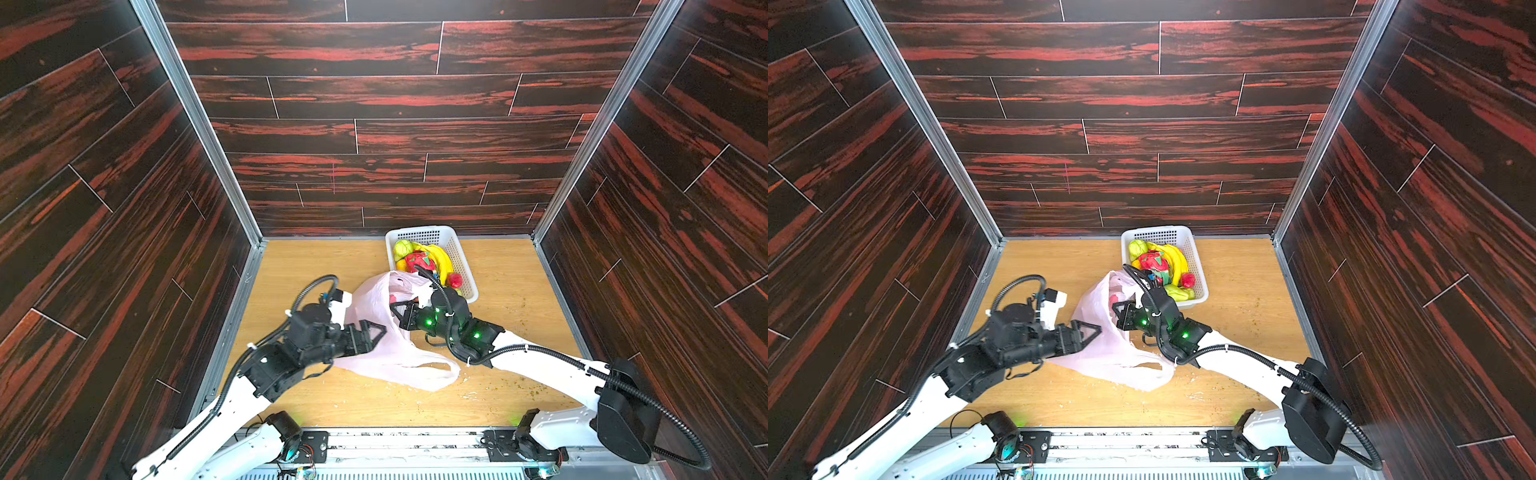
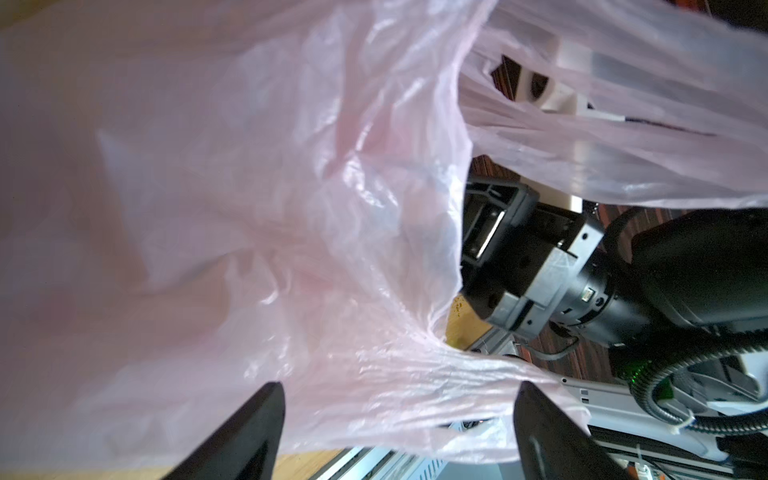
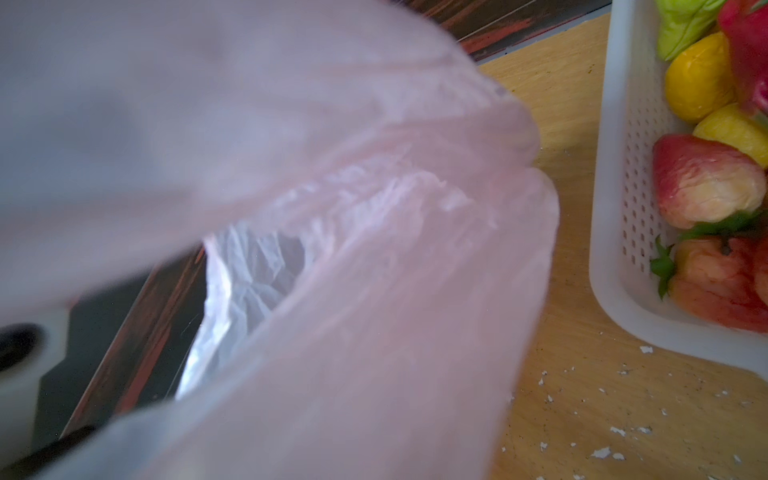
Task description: Place the fake fruits into the plastic bag and tie a complex knot
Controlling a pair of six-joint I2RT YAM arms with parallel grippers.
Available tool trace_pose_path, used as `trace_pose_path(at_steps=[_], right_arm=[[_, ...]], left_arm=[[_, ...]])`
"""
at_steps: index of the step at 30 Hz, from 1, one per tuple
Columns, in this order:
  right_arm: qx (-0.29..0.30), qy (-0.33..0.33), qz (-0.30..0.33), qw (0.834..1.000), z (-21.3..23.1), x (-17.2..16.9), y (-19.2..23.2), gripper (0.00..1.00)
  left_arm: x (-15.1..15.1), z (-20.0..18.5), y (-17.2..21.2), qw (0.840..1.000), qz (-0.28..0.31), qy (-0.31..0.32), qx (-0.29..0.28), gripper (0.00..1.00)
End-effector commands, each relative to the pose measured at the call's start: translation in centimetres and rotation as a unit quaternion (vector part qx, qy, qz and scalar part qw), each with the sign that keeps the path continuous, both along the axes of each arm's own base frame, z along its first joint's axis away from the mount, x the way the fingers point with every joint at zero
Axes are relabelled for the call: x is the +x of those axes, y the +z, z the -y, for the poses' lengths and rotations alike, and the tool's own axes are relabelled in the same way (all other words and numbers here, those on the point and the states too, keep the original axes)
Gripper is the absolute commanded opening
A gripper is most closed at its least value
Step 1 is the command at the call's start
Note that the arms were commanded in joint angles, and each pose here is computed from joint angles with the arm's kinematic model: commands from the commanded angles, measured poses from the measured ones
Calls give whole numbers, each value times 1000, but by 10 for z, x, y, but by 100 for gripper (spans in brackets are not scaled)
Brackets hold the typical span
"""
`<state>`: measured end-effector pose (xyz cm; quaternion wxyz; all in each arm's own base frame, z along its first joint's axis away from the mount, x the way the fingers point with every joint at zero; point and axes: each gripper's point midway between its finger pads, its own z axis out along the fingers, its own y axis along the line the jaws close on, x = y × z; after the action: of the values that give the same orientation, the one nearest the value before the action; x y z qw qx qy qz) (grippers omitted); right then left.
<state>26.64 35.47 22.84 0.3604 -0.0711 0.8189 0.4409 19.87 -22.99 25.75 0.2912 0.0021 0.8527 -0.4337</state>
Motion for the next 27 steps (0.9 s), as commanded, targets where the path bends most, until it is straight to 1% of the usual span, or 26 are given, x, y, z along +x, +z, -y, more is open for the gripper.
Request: trace_pose_path(at_steps=[1, 3, 5, 8, 14, 16, 18, 20, 24, 27], right_arm=[[7, 7, 1, 1000, -9, -1, 5, 0], [6, 9, 2, 1000, -9, -2, 5, 0], [4, 9, 2, 1000, -9, -2, 5, 0], [6, 9, 3, 1000, -9, -3, 6, 0], [6, 7, 3, 1000, -8, -3, 6, 0], [5, 7, 2, 1000, -8, -3, 5, 0], [5, 8, 1, 1000, -8, -4, 5, 0], [6, 7, 1, 1000, -8, -4, 5, 0], [3, 6, 1, 1000, -6, -4, 5, 0], [-1, 0, 4, 1000, -3, -3, 5, 0]], left_arm=[[12, 13, 8, 999, 40, 27, -19, 92], [16, 17, 3, 998, 47, 34, -6, 93], [19, 19, -4, 998, 54, 36, 20, 93], [24, 18, -19, 996, 50, 43, 62, 92], [31, 8, -42, 990, 40, 60, 122, 81], [32, 10, -46, 989, 38, 57, 131, 79], [34, 12, -48, 988, 38, 55, 137, 79], [36, 18, -47, 989, 40, 48, 133, 81], [32, 34, -48, 993, 35, 13, 113, 85], [30, 33, -51, 993, 33, 14, 109, 85]])
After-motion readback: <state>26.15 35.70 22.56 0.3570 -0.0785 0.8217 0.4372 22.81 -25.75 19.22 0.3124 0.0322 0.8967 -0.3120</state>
